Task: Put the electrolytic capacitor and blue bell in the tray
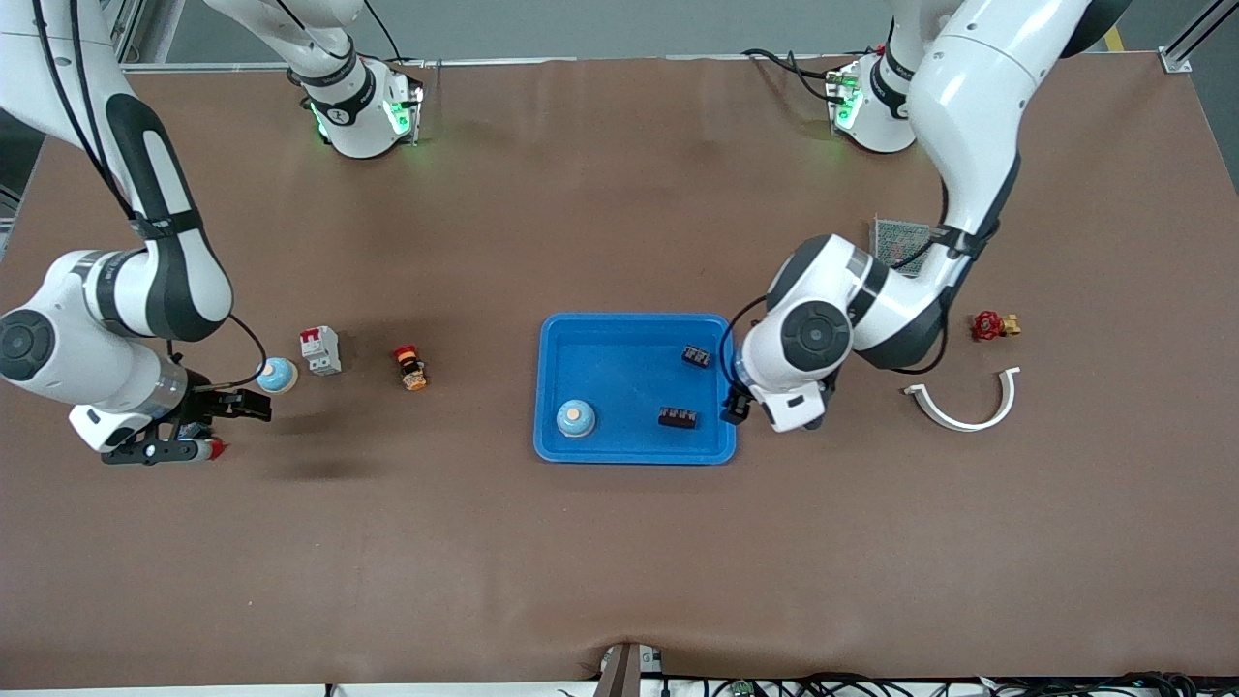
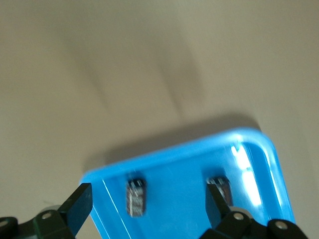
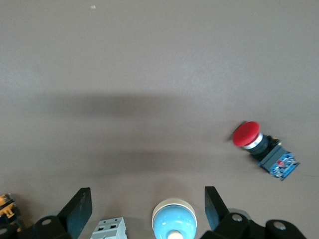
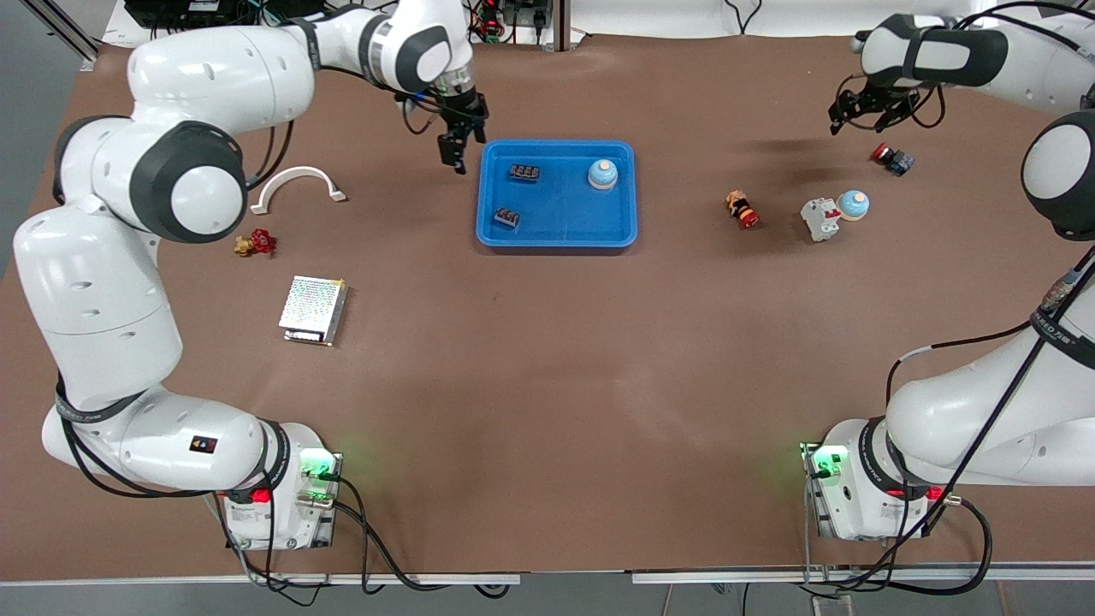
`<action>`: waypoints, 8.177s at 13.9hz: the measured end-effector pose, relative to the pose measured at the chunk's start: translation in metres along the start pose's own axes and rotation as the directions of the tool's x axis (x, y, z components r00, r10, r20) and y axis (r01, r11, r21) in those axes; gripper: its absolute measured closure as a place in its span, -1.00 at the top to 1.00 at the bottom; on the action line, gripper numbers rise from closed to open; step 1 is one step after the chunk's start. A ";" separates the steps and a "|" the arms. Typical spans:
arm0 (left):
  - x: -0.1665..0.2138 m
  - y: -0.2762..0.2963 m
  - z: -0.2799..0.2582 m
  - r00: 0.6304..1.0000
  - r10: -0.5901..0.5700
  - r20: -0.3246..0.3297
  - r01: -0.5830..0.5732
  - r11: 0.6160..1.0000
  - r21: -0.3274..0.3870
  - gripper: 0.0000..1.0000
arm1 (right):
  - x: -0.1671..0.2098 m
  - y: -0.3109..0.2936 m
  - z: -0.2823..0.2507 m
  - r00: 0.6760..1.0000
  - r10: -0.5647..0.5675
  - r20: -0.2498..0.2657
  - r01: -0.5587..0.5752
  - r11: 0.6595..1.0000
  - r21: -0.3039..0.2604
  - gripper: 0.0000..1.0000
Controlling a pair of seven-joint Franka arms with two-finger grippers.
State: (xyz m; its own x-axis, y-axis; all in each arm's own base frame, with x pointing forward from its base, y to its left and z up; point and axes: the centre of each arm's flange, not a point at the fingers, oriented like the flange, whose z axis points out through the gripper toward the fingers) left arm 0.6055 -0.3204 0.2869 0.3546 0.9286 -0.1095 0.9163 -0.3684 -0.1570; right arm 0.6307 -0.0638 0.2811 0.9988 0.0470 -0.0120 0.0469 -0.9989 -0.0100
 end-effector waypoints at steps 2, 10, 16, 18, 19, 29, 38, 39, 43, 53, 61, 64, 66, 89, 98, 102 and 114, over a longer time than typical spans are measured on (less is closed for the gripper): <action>0.022 -0.007 -0.006 1.000 0.004 -0.009 -0.004 1.000 0.022 1.00 | -0.007 -0.001 0.009 1.000 0.000 0.012 0.000 1.000 0.002 1.00; 0.083 -0.061 -0.148 0.946 0.314 -0.086 -0.313 0.949 0.020 1.00 | -0.027 0.028 0.028 0.998 0.055 0.014 -0.055 0.998 0.003 1.00; 0.113 -0.098 -0.208 0.801 0.587 -0.117 -0.586 0.809 0.049 1.00 | -0.056 0.019 0.069 0.998 0.051 -0.041 -0.051 0.999 0.001 1.00; 0.129 -0.105 -0.225 0.744 0.654 -0.135 -0.655 0.754 0.044 1.00 | -0.064 0.018 0.077 0.998 0.051 -0.047 -0.051 0.999 0.001 1.00; 0.134 -0.108 -0.233 0.716 0.683 -0.145 -0.685 0.728 0.042 1.00 | -0.067 0.017 0.080 0.997 0.050 -0.057 -0.050 0.999 0.001 1.00; 0.167 -0.136 -0.283 0.617 0.773 -0.149 -0.773 0.631 0.073 1.00 | -0.079 0.025 0.090 0.997 0.048 -0.059 -0.049 0.999 0.000 1.00; 0.174 -0.166 -0.318 0.452 0.879 -0.156 -0.880 0.468 0.087 1.00 | -0.092 0.022 0.104 0.999 0.045 -0.018 -0.045 0.999 0.007 1.00; 0.177 -0.171 -0.319 0.443 0.884 -0.151 -0.886 0.457 0.078 1.00 | -0.093 0.021 0.105 0.999 0.043 -0.016 -0.042 0.999 0.008 1.00; 0.189 -0.189 -0.326 0.440 0.884 -0.156 -0.889 0.453 0.064 1.00 | -0.096 0.025 0.108 0.999 0.044 -0.008 -0.044 0.999 0.009 1.00; 0.193 -0.189 -0.318 0.381 0.914 -0.138 -0.916 0.394 0.076 1.00 | -0.100 0.030 0.112 0.999 0.044 0.000 -0.044 0.999 0.011 1.00; 0.194 -0.190 -0.320 0.367 0.918 -0.149 -0.919 0.383 0.097 1.00 | -0.101 0.035 0.114 0.999 0.054 0.008 -0.054 0.998 0.013 0.37; 0.194 -0.190 -0.320 0.366 0.918 -0.149 -0.919 0.382 0.097 1.00 | -0.100 0.035 0.112 0.998 0.052 0.026 -0.053 0.998 0.016 0.37; 0.194 -0.190 -0.320 0.366 0.918 -0.150 -0.919 0.382 0.097 1.00 | -0.095 0.035 0.108 0.997 0.050 0.055 -0.051 0.998 0.021 0.37; 0.196 -0.185 -0.315 0.372 0.916 -0.152 -0.917 0.389 0.095 1.00 | -0.006 -0.157 -0.036 0.943 0.308 0.127 -0.307 0.951 -0.028 0.37; 0.196 -0.185 -0.314 0.374 0.915 -0.153 -0.916 0.390 0.095 1.00 | -0.029 -0.304 -0.038 0.875 0.483 0.046 -0.483 0.876 -0.007 0.37; 0.197 -0.185 -0.314 0.376 0.914 -0.154 -0.915 0.392 0.094 1.00 | -0.048 -0.364 -0.034 0.839 0.543 0.011 -0.543 0.839 0.039 0.37; 0.198 -0.184 -0.311 0.376 0.914 -0.154 -0.915 0.392 0.094 1.00 | -0.073 -0.493 0.022 0.729 0.683 0.045 -0.685 0.725 0.075 0.37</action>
State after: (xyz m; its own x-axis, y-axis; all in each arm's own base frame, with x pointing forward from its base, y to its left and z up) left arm 0.5651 -0.0548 0.5995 0.9993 0.0193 -0.0333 0.0175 -0.9984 -0.0537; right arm 0.5348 0.4258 0.2652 0.7592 -0.6480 -0.0603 -0.6508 -0.7556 -0.0743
